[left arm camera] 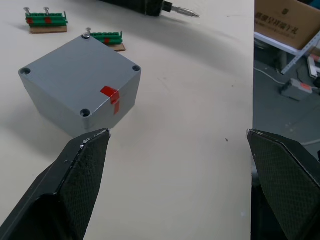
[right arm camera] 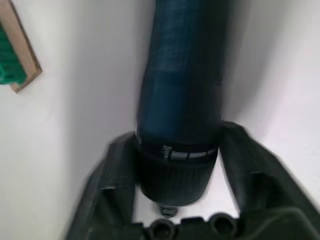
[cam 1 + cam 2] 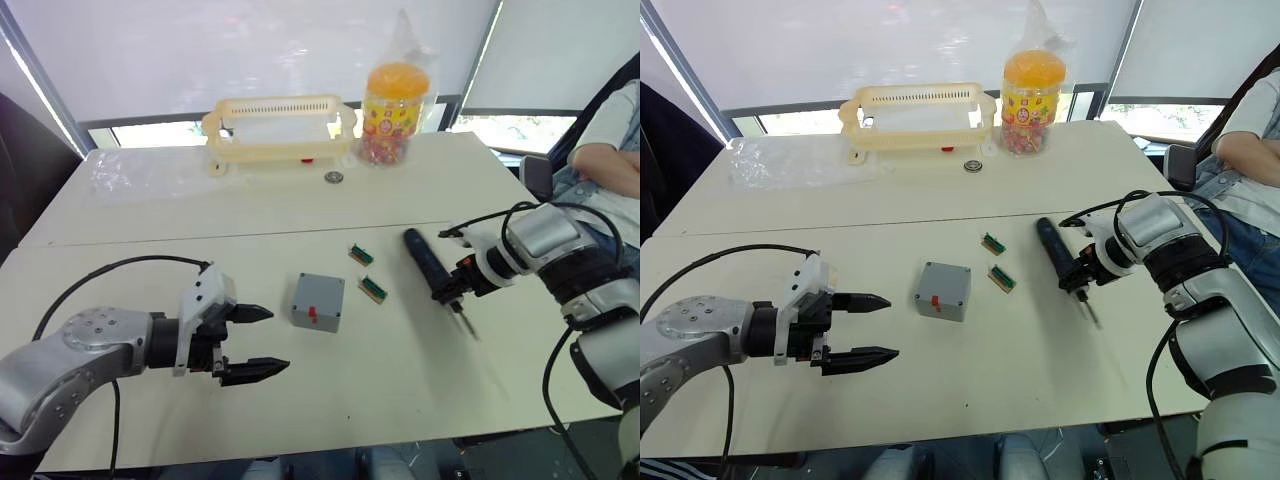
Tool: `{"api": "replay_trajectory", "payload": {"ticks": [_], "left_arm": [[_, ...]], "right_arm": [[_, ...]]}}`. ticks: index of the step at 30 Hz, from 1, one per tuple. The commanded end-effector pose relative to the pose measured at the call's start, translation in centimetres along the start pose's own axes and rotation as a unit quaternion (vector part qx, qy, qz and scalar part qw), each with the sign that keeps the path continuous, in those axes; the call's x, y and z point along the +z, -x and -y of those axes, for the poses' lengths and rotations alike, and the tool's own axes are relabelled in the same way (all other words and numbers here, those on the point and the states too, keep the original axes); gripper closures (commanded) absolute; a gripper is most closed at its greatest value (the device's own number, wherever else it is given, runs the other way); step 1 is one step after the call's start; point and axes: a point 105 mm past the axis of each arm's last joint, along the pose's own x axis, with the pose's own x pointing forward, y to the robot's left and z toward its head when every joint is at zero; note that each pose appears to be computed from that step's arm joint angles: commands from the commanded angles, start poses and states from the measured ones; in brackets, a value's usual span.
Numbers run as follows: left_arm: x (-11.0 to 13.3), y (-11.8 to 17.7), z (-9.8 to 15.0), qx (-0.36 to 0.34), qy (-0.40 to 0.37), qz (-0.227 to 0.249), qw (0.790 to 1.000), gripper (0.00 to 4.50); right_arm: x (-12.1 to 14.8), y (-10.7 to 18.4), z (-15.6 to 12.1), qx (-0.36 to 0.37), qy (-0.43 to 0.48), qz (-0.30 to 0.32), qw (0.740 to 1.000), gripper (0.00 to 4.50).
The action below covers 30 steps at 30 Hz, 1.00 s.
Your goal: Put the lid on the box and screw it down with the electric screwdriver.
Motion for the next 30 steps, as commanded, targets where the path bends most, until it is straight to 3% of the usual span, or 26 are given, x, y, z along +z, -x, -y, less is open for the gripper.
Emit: {"api": "replay_trajectory", "payload": {"ticks": [1,4,9,12,13,15,19,21,24,26,30], "left_arm": [[0.9,0.3,0.0,0.007,-0.02,0.015,1.0,0.0],[0.8,0.2,-0.4,0.012,-0.021,0.016,1.0,0.0],[1.2,1.6,-4.1,0.068,-0.034,0.028,0.997,0.0],[2.5,1.9,-6.6,0.077,-0.044,0.049,0.995,0.0],[2.9,1.8,-7.2,0.073,-0.047,0.057,0.995,0.0],[3.3,1.6,-8.1,0.07,-0.055,0.061,0.994,0.0],[3.6,0.8,-8.5,0.031,-0.077,0.039,0.996,0.0],[4.4,-0.2,-8.7,0.013,-0.094,0.041,0.995,0.0],[5.2,-1.7,-9.2,0.001,-0.106,0.053,0.993,0.0],[5.1,-2.8,-9.2,-0.013,-0.115,0.052,0.992,0.0],[4.9,-4.2,-8.9,-0.031,-0.129,0.05,0.99,0.0]], "right_arm": [[-1.9,-0.6,0.5,-0.008,-0.006,-0.033,0.999,2.69],[-1.8,-0.6,0.5,-0.009,-0.007,-0.02,1.0,2.69],[4.8,3.3,1.1,-0.021,0.03,0.162,0.986,2.69],[7.9,8.2,0.0,0.006,0.049,0.293,0.955,2.69],[8.3,9.5,-0.1,-0.008,0.073,0.328,0.942,2.69],[7.6,10.3,0.0,-0.031,0.087,0.334,0.938,2.69],[6.4,12.1,-2.8,0.008,0.079,0.375,0.923,2.69],[7.2,13.8,-4.8,0.035,0.082,0.455,0.886,2.69],[8.7,16.6,-8.2,0.057,0.116,0.617,0.777,2.69],[8.9,16.5,-9.4,0.046,0.101,0.679,0.726,2.69],[8.3,13.9,-12.5,0.059,0.108,0.702,0.702,2.69]]}}
